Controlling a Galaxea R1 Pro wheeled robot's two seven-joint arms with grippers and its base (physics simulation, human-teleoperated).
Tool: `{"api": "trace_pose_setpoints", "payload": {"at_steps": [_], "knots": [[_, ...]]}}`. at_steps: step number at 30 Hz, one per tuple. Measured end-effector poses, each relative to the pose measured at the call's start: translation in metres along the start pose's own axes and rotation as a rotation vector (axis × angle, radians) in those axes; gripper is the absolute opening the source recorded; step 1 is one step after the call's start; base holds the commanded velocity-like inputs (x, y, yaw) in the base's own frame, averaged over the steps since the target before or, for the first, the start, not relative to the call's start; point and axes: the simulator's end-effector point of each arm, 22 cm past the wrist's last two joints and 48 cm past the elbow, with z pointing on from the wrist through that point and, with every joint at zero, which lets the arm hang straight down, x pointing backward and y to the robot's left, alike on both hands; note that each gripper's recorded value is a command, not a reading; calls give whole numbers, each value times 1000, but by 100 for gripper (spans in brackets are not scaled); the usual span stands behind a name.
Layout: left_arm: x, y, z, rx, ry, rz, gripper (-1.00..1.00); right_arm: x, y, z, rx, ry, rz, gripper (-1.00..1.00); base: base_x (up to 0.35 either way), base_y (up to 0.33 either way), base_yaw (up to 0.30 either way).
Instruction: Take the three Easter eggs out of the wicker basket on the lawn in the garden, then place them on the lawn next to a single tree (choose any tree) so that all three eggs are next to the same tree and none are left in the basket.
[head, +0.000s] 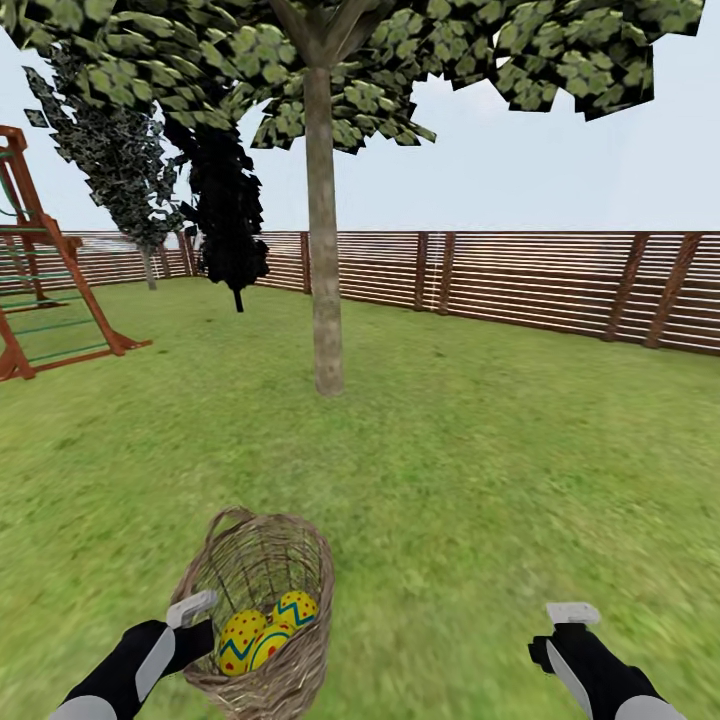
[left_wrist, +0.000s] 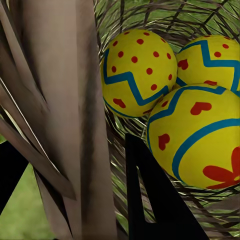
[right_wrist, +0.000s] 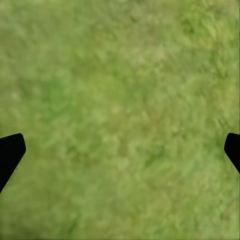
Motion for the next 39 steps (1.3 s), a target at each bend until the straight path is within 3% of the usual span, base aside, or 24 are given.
{"api": "trace_pose_setpoints", "payload": {"at_steps": [39], "knots": [[0, 1, 0, -1, 0, 0, -100, 0, 0, 0, 0, 0, 0, 100, 329, 0, 0]]}}
